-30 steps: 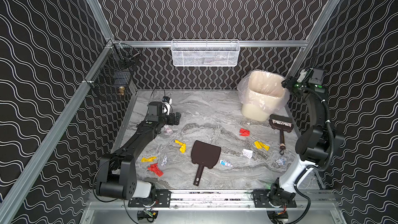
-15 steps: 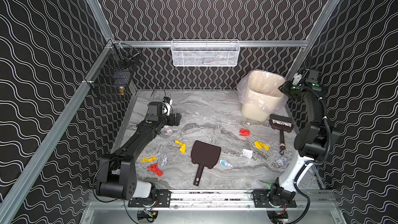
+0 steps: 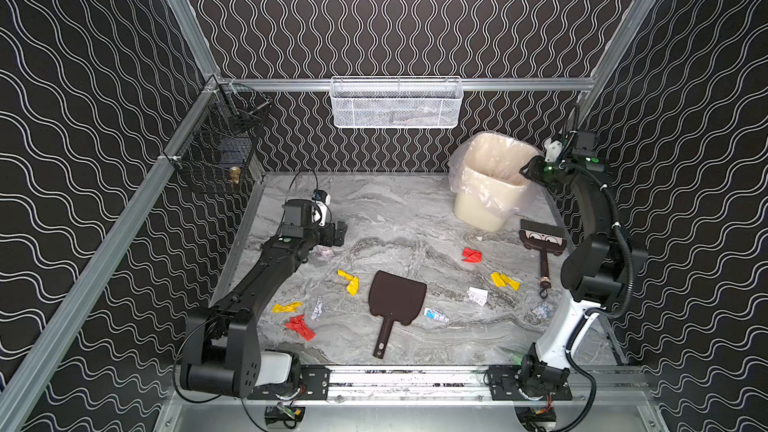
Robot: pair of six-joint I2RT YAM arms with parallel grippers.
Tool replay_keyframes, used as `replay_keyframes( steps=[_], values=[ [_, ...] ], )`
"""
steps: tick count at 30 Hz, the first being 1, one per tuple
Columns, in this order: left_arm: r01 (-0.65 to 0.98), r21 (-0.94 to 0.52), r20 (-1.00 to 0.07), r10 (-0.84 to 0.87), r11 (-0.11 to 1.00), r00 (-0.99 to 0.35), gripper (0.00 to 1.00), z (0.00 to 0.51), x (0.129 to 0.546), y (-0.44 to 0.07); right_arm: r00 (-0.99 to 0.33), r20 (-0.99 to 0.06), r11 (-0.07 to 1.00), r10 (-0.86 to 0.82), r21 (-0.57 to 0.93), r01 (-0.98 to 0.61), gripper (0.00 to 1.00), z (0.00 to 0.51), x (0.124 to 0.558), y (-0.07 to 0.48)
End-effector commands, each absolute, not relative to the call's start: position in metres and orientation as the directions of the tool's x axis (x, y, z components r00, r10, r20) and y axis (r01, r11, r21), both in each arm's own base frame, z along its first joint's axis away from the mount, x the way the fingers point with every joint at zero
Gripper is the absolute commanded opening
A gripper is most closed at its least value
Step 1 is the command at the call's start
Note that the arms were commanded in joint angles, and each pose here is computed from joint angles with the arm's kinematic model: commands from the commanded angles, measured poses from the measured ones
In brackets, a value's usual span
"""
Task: Sweep away the paper scraps from the table
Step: 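Raise the right gripper to the bagged cream bin and grasp its rim, then drag the cream bin with the right gripper toward the table centre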
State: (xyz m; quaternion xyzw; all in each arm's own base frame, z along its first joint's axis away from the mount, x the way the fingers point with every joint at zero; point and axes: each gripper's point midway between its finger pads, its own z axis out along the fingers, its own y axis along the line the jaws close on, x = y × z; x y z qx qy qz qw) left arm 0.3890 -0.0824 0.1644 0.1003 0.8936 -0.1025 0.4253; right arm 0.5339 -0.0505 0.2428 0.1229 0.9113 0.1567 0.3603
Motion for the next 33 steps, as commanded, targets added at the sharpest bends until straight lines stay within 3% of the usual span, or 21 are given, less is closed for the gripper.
replay_keyframes(
  steps=[1, 33],
  values=[
    [0.264, -0.073, -0.777, 0.111, 0.962, -0.620, 0.99, 0.163, 0.385, -0.079, -0.768, -0.576, 0.930, 0.280, 0.360, 0.069, 0.41, 0.230, 0.525, -0.031],
    [0.111, 0.015, -0.782, 0.081, 0.994, -0.618, 0.99, 0.167, 0.354, -0.038, -0.861, -0.492, 0.805, -0.127, 0.457, -0.380, 0.40, 0.214, 0.472, 0.209]
  ],
)
